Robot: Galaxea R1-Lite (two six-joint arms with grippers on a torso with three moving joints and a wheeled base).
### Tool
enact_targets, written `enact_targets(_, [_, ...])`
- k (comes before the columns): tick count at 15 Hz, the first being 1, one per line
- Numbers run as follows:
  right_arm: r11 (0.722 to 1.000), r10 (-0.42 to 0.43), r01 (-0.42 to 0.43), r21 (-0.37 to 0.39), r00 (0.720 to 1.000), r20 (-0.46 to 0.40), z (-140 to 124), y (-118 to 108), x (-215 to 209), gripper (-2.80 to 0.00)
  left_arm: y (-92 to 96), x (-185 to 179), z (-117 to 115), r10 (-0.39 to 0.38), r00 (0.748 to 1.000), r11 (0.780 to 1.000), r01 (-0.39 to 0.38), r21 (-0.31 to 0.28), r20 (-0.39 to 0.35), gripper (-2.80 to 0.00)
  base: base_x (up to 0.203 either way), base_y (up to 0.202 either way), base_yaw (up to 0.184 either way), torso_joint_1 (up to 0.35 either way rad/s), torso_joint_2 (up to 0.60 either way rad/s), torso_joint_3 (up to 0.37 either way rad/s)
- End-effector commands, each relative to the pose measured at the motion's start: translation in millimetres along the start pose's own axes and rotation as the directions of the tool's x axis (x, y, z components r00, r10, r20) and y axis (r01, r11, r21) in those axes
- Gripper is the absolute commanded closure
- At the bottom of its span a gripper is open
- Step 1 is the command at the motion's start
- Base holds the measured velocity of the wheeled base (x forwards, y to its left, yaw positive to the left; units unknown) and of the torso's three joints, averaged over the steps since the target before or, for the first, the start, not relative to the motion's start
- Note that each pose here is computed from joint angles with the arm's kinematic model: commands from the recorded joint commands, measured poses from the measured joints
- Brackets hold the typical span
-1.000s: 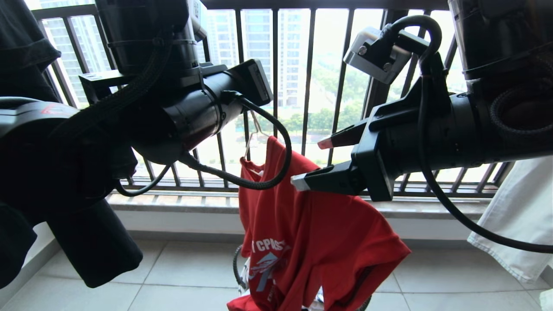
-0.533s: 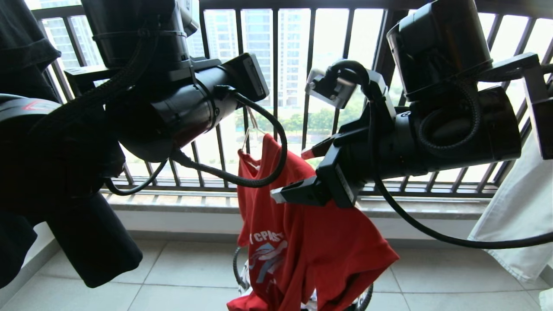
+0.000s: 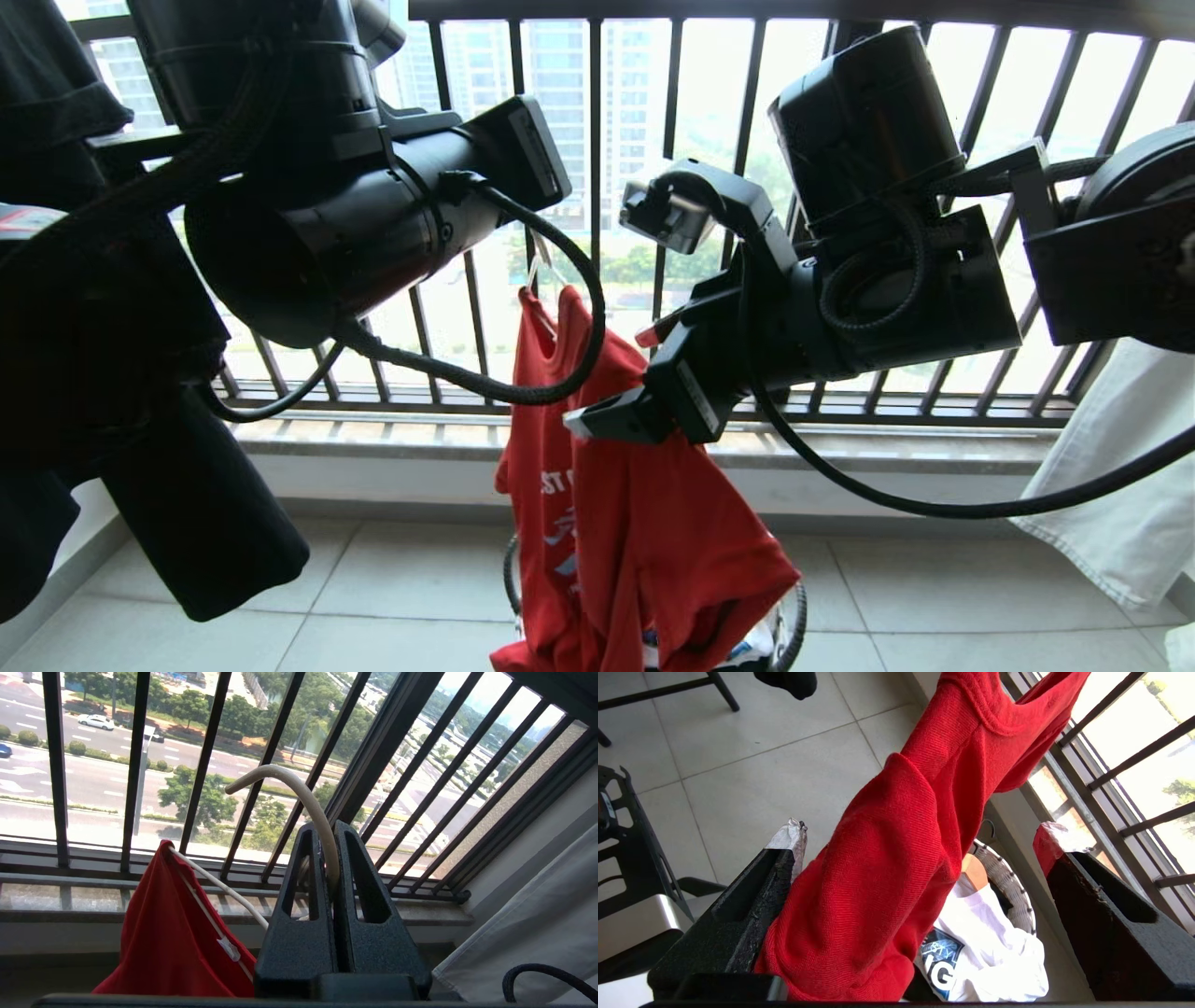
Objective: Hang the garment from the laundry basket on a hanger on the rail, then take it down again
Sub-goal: Hang the clothes on the clothes rack
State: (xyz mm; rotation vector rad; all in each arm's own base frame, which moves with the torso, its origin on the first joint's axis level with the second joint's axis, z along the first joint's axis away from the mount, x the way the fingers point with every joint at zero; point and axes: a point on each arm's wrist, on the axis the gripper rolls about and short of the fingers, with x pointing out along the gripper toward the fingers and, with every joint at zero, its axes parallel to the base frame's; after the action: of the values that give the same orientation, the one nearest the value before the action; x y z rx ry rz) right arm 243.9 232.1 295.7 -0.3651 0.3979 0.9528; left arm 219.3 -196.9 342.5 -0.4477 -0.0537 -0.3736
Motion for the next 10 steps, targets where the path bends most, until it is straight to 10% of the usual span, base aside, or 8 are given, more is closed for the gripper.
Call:
enact_targets(1, [1.0, -0.008, 0.008, 0.002, 1.0, -0.017, -2.5, -1.9, 7.1, -2.8, -0.7, -4.3, 1.3, -0.008, 1.0, 1.0, 0.008, -0.004, 0.001, 0.0, 0.0, 0.0, 0.0, 0.0, 0.0, 0.0])
enact_targets(3, [1.0, -0.021, 0.021, 0.003, 1.0, -0.023, -3.1, -2.9, 8.0, -2.8, -0.6, -4.3, 0.8, -0.007, 1.0, 1.0, 0.007, -0.004, 0.0, 0.0, 0.0, 0.0, 0.0, 0.0, 0.0, 0.0])
enact_targets(4, [1.0, -0.024, 0.024, 0.005, 0.999, -0.023, -3.4, -4.0, 7.8, 0.0, -0.6, -4.4, 0.8, -0.007, 1.0, 1.0, 0.007, -0.004, 0.0, 0.0, 0.0, 0.0, 0.0, 0.0, 0.0, 0.0])
enact_targets(10, [0.999, -0.036, 0.037, 0.01, 0.999, -0.026, -4.1, -6.7, 7.6, 0.0, -0.5, -6.2, 2.8, -0.009, 1.0, 1.0, 0.009, -0.006, 0.004, 0.0, 0.0, 0.0, 0.0, 0.0, 0.0, 0.0])
